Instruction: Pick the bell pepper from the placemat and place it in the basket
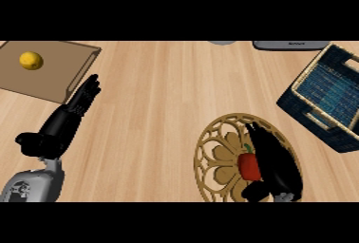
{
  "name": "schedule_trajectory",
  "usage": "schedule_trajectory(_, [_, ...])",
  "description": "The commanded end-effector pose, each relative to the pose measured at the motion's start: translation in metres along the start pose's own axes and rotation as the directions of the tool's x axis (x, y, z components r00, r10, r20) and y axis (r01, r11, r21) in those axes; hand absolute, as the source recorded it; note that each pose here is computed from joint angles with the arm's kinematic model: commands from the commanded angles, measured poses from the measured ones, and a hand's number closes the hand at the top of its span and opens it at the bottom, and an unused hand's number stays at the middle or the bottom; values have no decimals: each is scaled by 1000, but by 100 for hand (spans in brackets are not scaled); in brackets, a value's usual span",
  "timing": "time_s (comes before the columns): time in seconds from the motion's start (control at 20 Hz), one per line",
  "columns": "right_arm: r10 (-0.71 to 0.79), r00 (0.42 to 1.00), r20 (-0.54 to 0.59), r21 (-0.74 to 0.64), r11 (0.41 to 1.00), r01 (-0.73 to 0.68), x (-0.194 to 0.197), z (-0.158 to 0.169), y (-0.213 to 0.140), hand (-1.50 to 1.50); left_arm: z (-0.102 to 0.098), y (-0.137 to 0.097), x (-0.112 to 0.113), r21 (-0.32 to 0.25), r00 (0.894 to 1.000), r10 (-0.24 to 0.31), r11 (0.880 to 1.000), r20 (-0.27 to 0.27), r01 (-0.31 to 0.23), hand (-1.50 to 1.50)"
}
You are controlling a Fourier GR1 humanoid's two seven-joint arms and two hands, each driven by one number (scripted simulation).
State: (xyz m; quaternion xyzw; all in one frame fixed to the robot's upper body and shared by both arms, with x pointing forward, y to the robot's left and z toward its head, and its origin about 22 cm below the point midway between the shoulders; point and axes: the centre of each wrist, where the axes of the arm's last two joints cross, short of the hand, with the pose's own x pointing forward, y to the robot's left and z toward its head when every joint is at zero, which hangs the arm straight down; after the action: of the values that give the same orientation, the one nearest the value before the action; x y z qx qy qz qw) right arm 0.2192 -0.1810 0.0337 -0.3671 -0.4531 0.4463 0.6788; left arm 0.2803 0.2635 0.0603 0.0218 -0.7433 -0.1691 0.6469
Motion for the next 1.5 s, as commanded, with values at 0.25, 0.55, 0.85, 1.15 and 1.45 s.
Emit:
schedule_trajectory(0.25, [8,1000,24,116,993,-10,-11,-18,3,150,14,3,-5,-17,1000,-6,1000,10,6,0])
schedule_trajectory(0.55, [75,996,56,134,988,-82,-9,-19,35,150,-11,2,-7,-10,1000,7,1000,10,-7,0])
schedule_trajectory(0.85, [206,969,133,69,974,-216,2,-7,23,150,5,3,-9,-4,1000,13,1000,-16,-13,0])
schedule_trajectory(1.15, [104,993,-55,-49,993,-107,50,-26,-14,150,-1,3,-1,3,1000,1,1000,7,-1,0])
schedule_trajectory(1.45, [-95,969,-230,-186,981,52,98,-63,-41,150,3,-2,-2,-14,1000,4,1000,19,-4,0])
